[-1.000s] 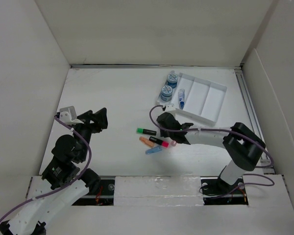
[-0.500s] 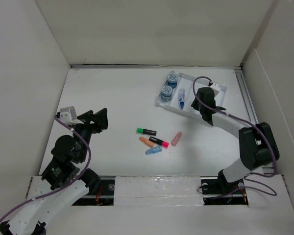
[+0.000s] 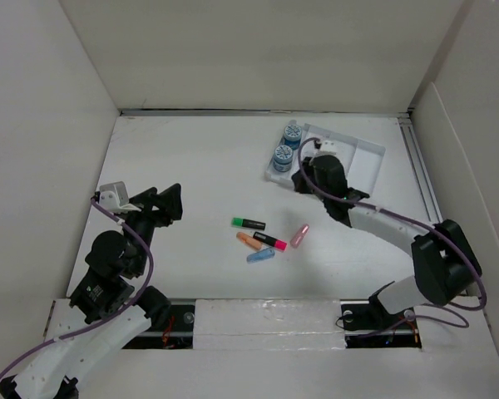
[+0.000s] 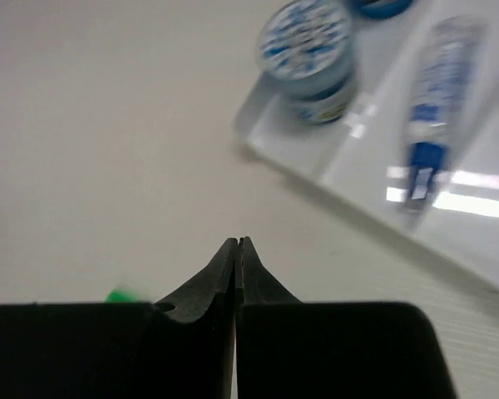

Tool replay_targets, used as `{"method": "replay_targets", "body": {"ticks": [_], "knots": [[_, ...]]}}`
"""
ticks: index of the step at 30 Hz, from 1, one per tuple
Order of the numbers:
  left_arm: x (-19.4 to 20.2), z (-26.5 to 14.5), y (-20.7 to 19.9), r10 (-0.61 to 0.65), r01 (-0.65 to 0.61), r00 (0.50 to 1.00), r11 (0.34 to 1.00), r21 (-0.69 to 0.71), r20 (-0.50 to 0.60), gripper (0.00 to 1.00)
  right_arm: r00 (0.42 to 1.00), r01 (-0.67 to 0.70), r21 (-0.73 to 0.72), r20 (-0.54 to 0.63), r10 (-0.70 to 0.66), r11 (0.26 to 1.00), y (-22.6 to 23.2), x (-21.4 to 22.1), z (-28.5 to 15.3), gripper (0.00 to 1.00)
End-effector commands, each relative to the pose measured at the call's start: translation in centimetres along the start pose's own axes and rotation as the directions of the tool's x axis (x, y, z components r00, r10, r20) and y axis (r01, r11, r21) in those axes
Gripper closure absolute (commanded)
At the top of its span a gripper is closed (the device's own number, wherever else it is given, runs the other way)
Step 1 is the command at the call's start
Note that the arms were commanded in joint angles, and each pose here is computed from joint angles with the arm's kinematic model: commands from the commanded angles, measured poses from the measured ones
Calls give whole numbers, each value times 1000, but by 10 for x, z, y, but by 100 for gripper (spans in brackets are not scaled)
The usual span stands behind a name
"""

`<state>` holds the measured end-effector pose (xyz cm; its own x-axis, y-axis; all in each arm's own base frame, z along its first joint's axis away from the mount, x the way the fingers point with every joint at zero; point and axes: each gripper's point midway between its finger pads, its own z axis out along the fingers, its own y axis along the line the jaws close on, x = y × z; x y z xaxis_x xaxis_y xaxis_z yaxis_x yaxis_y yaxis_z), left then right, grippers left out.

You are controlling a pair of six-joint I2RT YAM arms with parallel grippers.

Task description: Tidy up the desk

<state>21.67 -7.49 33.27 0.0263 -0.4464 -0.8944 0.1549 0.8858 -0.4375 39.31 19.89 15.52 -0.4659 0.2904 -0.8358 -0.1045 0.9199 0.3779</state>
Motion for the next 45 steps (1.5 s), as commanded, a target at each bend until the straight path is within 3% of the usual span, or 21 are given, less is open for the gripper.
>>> {"method": "replay_targets", "body": {"ticks": [1,3,6,9,16,26,29,30,33,36,38,41,42,45], "knots": [[-4,3,-2,-4,4,1000,1000,2,21,36,965,168,-255,-156,-212,952,66,75,-14,99],[-3,3,-3,-2,2,1000,1000,5,17,36,933,224,-287,-212,-290,931,78,106,-15,93],[-2,5,-2,1,-1,1000,1000,-1,15,36,884,280,-372,-259,-389,885,103,142,-29,75],[-1,5,-3,5,-5,1000,1000,2,9,36,852,345,-364,-264,-451,865,110,157,-29,36],[-1,4,-2,2,-2,1000,1000,-2,13,36,807,439,-242,-317,-498,865,88,164,-5,28],[-1,4,-3,4,-4,1000,1000,4,9,35,763,478,-232,-367,-532,847,88,178,13,33],[-3,4,-2,1,-1,1000,1000,2,17,36,777,497,-166,-353,-522,852,83,169,19,50],[-2,5,-2,3,-3,1000,1000,1,15,36,788,492,-157,-339,-515,856,87,164,22,61],[-2,4,-3,2,-2,1000,1000,8,13,36,797,485,-161,-323,-510,860,94,160,27,81],[-2,4,-2,3,-3,1000,1000,2,14,36,809,465,-170,-316,-495,869,99,154,29,89],[-1,4,-3,2,-2,1000,1000,6,11,36,817,449,-191,-306,-488,873,103,147,27,88],[-3,3,-3,0,0,1000,1000,6,18,36,822,448,-189,-298,-485,874,103,138,25,66],[-2,4,-3,0,0,1000,1000,5,16,36,822,447,-186,-302,-484,875,99,136,25,50],[-3,4,-4,-2,2,1000,1000,14,14,36,823,441,-191,-304,-480,877,97,135,30,43]]}}
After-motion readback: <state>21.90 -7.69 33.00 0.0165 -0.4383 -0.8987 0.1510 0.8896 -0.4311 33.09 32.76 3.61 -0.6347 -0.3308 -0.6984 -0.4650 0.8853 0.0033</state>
